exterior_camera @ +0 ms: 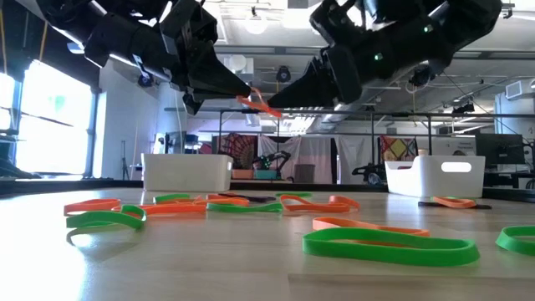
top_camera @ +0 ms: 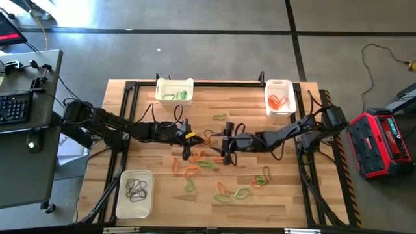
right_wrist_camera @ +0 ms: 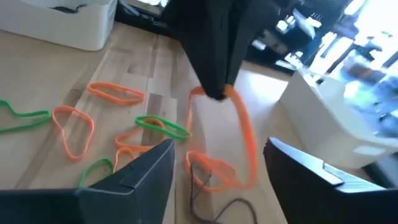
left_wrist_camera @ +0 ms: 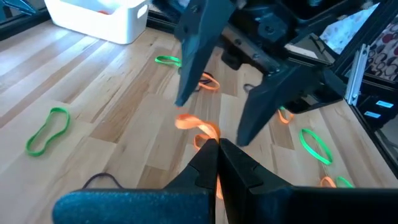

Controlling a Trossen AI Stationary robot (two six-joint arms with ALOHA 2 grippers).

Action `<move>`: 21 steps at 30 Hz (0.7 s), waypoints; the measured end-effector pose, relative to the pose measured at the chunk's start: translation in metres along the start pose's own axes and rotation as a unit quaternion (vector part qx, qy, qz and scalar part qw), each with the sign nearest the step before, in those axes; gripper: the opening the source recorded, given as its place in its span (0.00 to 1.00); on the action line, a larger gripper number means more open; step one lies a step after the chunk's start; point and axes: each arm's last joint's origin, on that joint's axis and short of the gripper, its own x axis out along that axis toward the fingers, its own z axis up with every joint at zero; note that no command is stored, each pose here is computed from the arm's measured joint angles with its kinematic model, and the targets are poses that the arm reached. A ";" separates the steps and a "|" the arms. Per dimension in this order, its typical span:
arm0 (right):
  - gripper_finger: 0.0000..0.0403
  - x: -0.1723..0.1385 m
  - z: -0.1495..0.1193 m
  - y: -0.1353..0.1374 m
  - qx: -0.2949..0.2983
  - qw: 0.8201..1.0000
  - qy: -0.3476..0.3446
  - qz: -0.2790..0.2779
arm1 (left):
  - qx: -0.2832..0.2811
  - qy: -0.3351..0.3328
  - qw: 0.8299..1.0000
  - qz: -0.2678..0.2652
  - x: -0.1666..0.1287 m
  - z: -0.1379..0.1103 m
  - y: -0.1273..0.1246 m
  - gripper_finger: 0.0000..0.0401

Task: Sort rubber bands into baskets
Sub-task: Put the orange rubber band into the top right white bin

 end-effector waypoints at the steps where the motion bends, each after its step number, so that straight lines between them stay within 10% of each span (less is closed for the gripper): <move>1: 0.60 -0.001 0.001 0.001 -0.007 1.000 0.001 -0.012 | 0.000 0.000 1.000 0.000 0.000 0.000 0.000 0.00; 14: 0.57 0.005 -0.002 -0.012 -0.002 1.000 -0.007 0.003 | 0.008 -0.020 1.000 -0.007 0.001 0.010 -0.003 0.00; 21: 0.29 0.004 -0.001 -0.009 0.001 1.000 -0.015 0.017 | 0.012 -0.026 1.000 -0.008 0.002 0.015 -0.005 0.00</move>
